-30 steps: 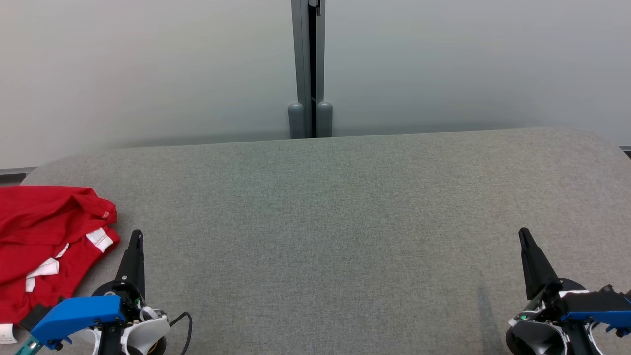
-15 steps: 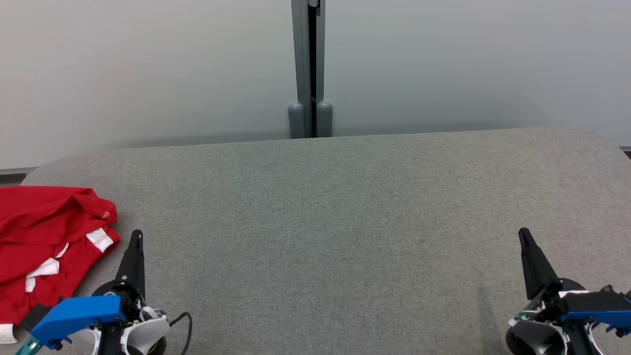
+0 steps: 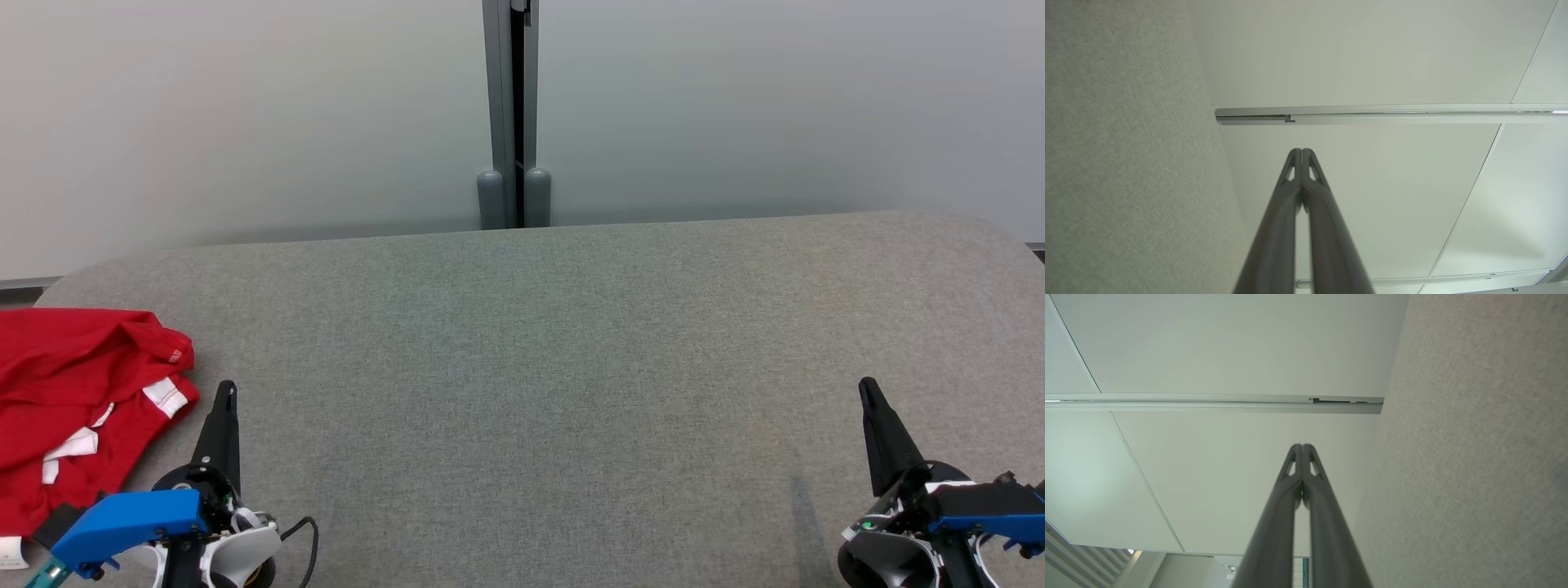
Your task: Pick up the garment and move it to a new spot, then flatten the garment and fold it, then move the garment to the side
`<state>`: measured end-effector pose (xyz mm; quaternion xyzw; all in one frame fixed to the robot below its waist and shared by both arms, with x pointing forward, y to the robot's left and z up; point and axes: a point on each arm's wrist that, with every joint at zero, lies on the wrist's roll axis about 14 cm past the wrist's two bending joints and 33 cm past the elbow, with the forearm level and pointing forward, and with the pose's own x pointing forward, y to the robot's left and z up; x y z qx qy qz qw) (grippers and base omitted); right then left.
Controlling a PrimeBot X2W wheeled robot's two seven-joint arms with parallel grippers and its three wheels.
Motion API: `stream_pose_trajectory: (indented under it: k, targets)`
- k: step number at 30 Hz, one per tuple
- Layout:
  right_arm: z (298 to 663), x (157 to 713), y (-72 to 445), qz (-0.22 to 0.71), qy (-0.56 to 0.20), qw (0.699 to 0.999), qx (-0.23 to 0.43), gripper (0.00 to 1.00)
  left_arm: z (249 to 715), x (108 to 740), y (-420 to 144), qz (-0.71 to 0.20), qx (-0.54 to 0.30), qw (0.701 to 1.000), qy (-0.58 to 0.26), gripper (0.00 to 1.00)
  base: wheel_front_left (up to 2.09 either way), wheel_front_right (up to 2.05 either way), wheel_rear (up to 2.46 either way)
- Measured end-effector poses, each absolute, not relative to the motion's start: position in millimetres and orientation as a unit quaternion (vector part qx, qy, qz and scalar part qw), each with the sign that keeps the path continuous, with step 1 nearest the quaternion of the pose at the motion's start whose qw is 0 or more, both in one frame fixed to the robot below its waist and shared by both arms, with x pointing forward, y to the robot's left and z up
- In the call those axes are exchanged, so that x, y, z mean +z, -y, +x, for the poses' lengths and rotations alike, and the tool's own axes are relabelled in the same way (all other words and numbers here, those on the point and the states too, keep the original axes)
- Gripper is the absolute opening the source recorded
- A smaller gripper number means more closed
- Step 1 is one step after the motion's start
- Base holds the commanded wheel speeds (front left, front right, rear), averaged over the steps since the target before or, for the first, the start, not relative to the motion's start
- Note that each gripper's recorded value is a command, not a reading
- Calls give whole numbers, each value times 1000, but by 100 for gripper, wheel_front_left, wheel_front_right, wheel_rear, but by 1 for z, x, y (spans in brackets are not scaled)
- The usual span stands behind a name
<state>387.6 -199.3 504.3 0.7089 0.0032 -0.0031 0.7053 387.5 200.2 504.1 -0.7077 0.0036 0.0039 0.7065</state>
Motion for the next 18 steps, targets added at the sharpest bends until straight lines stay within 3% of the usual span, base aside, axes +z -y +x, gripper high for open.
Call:
stream_pose_trajectory:
  k: [18]
  targets:
    - [388,504,199,709,-3,705,-3,0,388,504,-200,-708,4,707,-4,0,0,0,0]
